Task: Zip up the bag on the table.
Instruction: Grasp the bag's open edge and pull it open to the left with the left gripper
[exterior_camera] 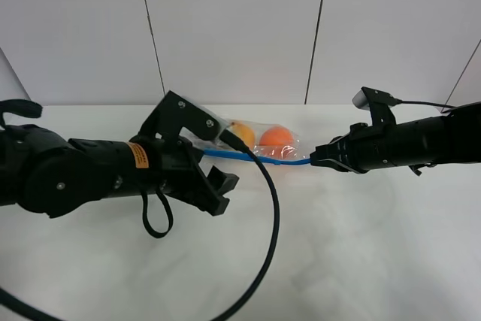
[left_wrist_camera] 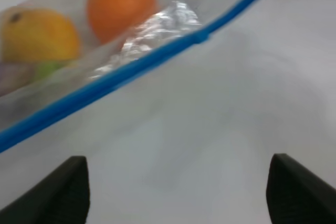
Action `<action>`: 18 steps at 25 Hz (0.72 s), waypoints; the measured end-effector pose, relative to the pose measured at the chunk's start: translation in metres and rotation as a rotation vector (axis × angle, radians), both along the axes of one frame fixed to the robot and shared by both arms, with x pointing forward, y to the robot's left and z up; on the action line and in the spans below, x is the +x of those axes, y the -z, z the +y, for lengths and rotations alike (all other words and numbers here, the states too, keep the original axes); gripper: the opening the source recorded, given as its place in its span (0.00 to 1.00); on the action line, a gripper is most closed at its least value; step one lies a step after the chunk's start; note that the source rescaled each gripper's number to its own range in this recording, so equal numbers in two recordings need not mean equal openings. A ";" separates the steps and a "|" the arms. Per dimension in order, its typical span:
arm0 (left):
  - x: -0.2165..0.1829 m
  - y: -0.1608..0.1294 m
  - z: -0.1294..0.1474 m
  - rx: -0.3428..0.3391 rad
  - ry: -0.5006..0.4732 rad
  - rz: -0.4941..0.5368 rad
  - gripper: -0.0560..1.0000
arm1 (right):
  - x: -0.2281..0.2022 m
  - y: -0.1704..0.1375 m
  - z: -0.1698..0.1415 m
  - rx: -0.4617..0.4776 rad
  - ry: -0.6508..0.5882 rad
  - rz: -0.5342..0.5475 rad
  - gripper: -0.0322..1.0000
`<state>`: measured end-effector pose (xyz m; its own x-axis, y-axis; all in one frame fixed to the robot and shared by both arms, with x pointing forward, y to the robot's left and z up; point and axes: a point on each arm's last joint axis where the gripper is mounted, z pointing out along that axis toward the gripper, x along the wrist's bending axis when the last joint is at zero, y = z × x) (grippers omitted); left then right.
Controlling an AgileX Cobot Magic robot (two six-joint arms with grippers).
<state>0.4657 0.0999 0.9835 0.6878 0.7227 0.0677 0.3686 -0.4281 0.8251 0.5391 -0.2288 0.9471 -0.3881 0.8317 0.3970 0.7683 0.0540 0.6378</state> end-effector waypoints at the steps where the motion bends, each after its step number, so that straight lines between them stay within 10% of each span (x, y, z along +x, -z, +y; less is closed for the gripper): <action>1: -0.001 0.001 -0.004 0.007 0.019 -0.002 1.00 | 0.000 0.000 0.000 0.000 0.000 0.000 0.03; 18: 0.015 0.017 -0.063 0.142 0.209 -0.047 1.00 | -0.001 0.001 0.000 0.002 0.010 0.025 0.03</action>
<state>0.4804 0.0373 0.9666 0.8149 0.5462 0.1941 0.2226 -0.6040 0.7653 0.5381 -0.2291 0.9461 -0.3692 0.8350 0.4079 0.7846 0.0449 0.6184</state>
